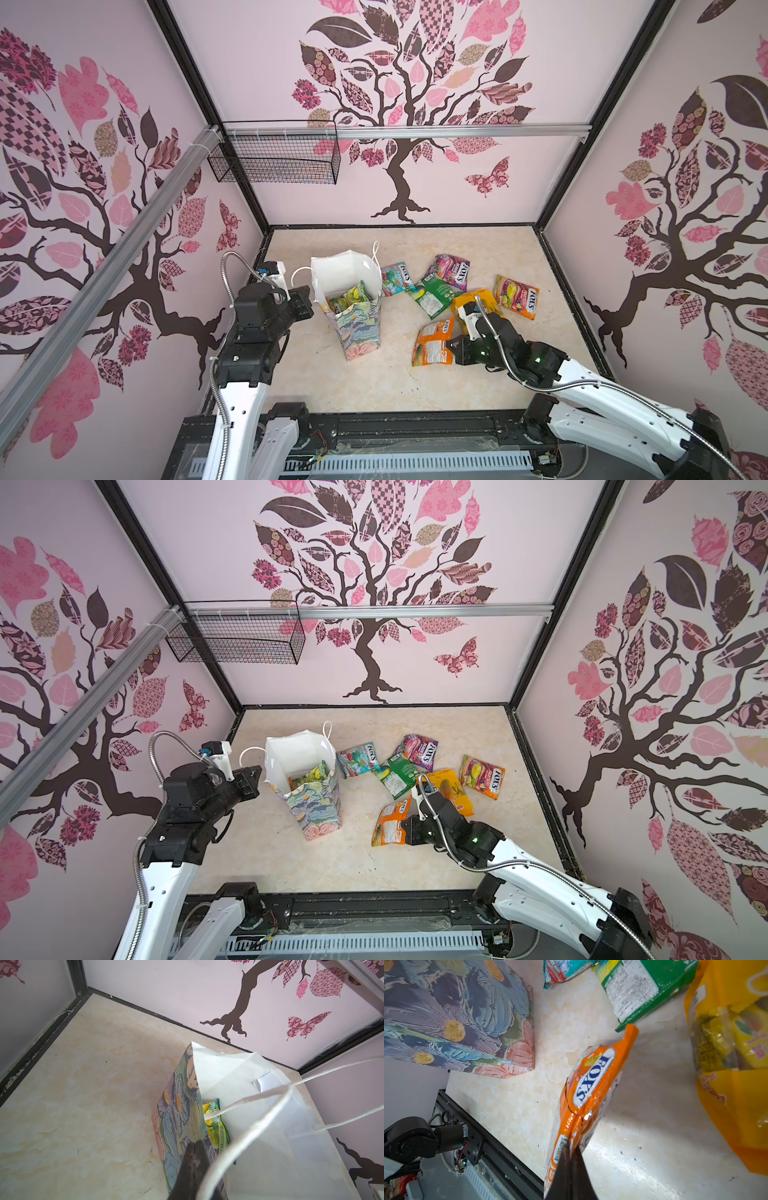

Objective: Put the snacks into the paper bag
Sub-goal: 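Lift the orange FOX'S Fruits bag with the right gripper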

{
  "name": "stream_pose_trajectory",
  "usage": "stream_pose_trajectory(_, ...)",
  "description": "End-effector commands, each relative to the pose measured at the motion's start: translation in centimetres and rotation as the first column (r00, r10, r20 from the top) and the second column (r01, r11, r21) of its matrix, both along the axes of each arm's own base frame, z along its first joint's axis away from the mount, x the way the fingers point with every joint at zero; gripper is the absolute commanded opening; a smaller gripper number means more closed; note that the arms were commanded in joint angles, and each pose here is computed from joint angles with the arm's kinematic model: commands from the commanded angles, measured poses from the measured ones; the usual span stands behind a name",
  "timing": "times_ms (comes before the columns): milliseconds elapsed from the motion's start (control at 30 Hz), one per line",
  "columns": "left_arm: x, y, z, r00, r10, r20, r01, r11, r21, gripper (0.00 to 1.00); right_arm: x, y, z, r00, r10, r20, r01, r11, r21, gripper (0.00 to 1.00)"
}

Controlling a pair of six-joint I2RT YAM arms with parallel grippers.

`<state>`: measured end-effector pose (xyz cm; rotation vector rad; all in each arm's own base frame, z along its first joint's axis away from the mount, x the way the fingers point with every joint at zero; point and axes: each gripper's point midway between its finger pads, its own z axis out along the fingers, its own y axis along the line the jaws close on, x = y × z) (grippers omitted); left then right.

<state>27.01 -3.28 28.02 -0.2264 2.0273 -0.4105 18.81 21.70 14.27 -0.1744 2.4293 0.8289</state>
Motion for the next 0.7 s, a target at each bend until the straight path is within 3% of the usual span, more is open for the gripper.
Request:
stream_pose_trajectory(0, -0.1, 0.0, 1.1, 0.999, -0.002, 0.032, 0.002, 1.0, 0.005, 0.03, 0.3, 1.1, 2.7, 0.997, 0.06, 0.054, -0.061, 0.998, 0.015, 0.0)
stream_pose_trajectory(667, -0.2, 0.2, 1.3, 0.999, 0.005, 0.043, -0.005, 1.0, 0.01, 0.03, 1.9, 4.5, 12.9, 0.958, 0.203, 0.204, -0.21, 0.978, 0.014, 0.0)
